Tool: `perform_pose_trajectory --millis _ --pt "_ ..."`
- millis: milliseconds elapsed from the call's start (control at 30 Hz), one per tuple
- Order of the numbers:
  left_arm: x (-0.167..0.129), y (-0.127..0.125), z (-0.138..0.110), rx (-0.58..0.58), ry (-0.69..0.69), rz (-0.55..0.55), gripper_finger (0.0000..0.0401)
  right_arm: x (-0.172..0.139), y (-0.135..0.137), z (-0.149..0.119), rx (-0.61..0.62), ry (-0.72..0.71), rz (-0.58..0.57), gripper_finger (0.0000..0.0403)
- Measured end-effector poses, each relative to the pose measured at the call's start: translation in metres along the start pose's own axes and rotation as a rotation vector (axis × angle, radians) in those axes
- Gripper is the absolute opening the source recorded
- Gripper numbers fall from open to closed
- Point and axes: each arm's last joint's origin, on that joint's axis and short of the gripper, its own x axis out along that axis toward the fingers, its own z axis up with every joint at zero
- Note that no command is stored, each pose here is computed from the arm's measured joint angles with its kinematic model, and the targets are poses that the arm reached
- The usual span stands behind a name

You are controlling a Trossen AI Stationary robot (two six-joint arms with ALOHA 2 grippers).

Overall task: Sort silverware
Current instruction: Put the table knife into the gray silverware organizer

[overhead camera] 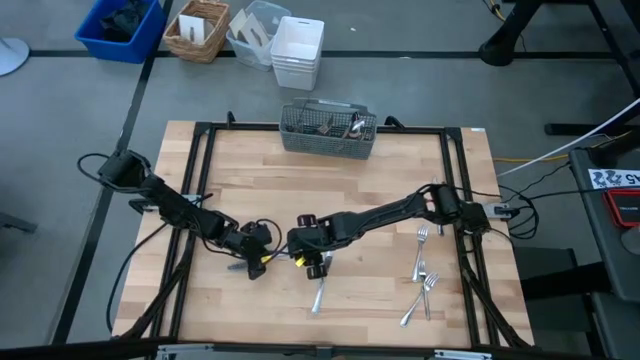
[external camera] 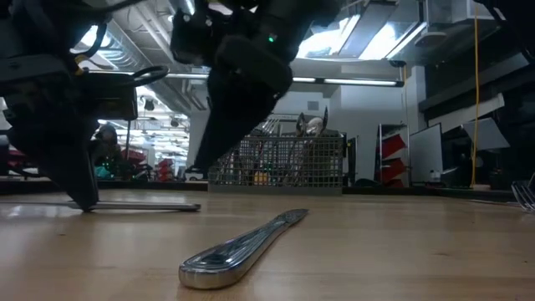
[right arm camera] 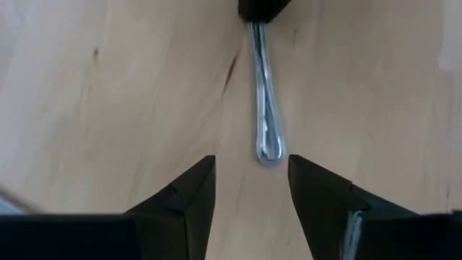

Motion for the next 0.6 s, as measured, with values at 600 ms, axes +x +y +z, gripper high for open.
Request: perform_pose_trajectory --millis 600 --pt "0.0 -0.001 0.003 -0.012 -0.016 -0.016 0.0045 -0.05 -0.001 0.008 -0.023 0.126 0.041 0.0175"
